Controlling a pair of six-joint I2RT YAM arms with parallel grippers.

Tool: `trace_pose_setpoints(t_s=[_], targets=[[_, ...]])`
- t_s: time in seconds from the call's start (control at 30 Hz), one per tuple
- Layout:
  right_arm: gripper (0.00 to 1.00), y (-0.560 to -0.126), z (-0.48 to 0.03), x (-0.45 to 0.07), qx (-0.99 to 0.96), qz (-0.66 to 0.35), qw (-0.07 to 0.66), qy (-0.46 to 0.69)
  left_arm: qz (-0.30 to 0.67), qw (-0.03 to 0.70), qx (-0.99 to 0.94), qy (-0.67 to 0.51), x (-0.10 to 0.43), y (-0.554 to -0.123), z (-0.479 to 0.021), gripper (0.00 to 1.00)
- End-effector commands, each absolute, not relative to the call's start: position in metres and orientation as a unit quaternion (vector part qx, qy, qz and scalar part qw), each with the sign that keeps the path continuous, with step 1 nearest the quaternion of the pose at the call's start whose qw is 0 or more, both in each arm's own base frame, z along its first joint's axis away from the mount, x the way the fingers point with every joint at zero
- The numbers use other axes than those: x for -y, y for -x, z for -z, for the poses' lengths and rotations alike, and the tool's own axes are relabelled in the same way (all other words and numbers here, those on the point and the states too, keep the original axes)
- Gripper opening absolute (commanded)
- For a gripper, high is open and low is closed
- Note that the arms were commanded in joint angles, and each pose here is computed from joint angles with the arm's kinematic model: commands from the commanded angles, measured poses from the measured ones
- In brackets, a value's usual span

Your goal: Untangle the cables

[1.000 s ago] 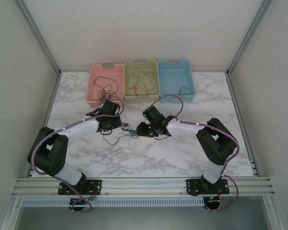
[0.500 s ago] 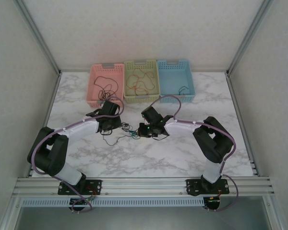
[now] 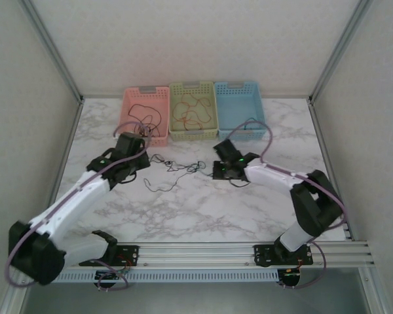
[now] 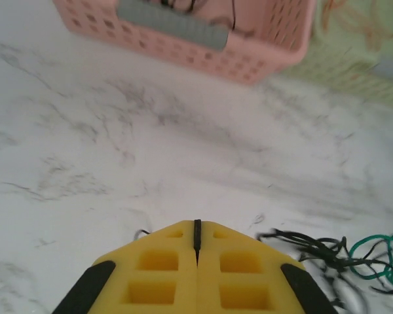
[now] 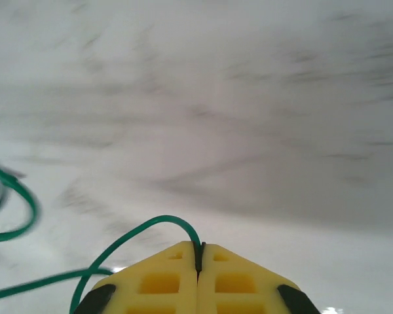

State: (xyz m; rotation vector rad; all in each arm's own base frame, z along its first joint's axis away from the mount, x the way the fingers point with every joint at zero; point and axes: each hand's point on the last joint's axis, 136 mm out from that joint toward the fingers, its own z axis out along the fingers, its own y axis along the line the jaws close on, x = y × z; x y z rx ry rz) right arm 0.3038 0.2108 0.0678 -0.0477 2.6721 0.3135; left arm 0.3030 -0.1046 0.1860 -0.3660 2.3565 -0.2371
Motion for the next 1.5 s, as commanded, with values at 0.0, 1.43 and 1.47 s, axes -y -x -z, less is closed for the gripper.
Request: trace_pose_setpoints(t_s=[0.0,1.43,1.47], targets=[[0.0,-0.292,-0.05,-0.115,-0.977,-0.015,0.204,-0.059,0.008,0.398,-0.9,0.176,0.05,-0.276,-0.222,0.0],[0.0,-0.303,-0.056,0.079,-0.896,0.083,0.213,-0.382,-0.219,0.548,-0.782,0.2,-0.081,-0.17,-0.396,0.0],[0.0,-0.304,-0.058,0.083,-0.892,0.089,0.216,-0.387,-0.216,0.552,-0.779,0.201,-0.082,-0.168,-0.402,0.0]])
